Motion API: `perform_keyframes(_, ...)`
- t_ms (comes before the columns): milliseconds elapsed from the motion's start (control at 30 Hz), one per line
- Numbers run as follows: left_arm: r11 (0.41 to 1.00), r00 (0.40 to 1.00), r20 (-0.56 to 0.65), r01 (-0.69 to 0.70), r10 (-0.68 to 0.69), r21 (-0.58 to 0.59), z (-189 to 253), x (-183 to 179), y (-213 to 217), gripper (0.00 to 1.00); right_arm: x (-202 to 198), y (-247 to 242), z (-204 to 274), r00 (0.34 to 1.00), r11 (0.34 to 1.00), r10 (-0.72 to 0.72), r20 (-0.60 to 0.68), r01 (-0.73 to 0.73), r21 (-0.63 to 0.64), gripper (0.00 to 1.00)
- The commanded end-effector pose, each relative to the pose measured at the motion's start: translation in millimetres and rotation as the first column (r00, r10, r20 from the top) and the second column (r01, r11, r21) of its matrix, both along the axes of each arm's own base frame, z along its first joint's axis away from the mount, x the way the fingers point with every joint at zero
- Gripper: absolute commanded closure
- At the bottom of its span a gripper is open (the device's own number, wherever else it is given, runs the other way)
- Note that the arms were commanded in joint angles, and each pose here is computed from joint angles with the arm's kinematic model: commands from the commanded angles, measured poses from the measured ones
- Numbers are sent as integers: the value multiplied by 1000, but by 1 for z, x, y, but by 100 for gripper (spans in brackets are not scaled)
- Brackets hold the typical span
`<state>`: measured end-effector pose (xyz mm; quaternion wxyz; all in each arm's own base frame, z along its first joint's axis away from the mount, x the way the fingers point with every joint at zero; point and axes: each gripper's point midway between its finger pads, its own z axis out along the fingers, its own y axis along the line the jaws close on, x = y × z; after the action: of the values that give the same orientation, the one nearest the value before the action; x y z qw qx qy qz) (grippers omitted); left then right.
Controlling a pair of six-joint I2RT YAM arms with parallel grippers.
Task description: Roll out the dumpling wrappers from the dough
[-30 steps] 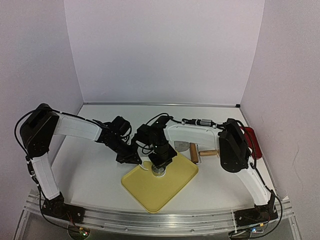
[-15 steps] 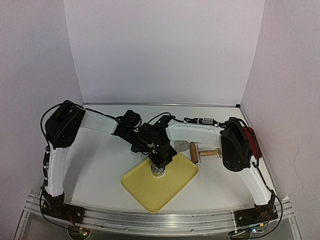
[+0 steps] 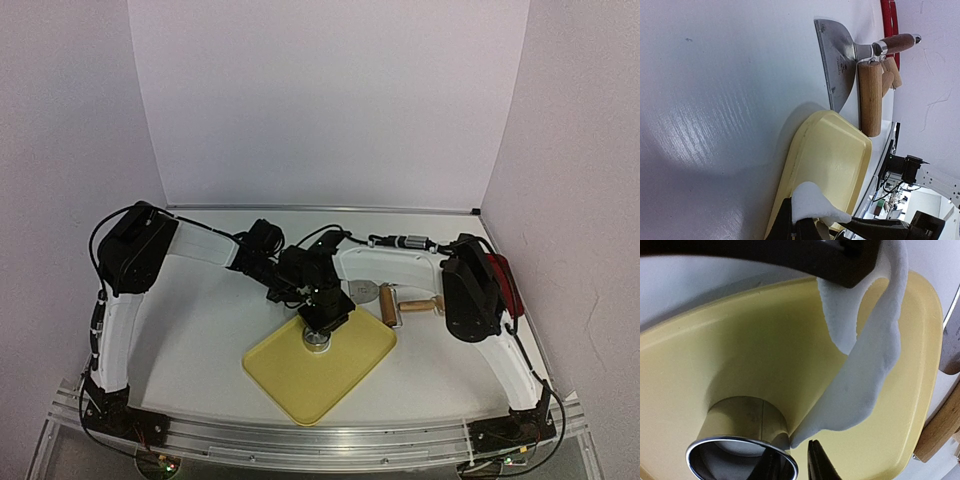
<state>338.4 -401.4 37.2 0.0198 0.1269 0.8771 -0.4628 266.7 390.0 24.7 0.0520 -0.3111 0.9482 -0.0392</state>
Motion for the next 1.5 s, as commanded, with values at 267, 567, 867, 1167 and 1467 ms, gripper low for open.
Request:
perform_keyframes(267,988,986,117,132,-122,-80,52,-37,-16,100,8,15,66,989,988,9,147,-31,149,45)
perform_keyframes(567,989,985,120,133,-125,-63,55,-38,-15,100,-3,7,110,992,958,13,126,-48,283,31)
perform_keyframes(867,972,964,150,229,-219,-55,61,-70,-25,100,32,-41,134,979,908,-169,113,110,405,26)
perform_keyframes(1167,978,965,183,202,-188,-61,85,-95,-22,100,48,-77,123,958,899,-267,101,210,385,25)
perform_keyframes(1467,987,974,160,154,-159,46,82,-129,7,100,53,-73,114,965,902,-250,82,201,383,25)
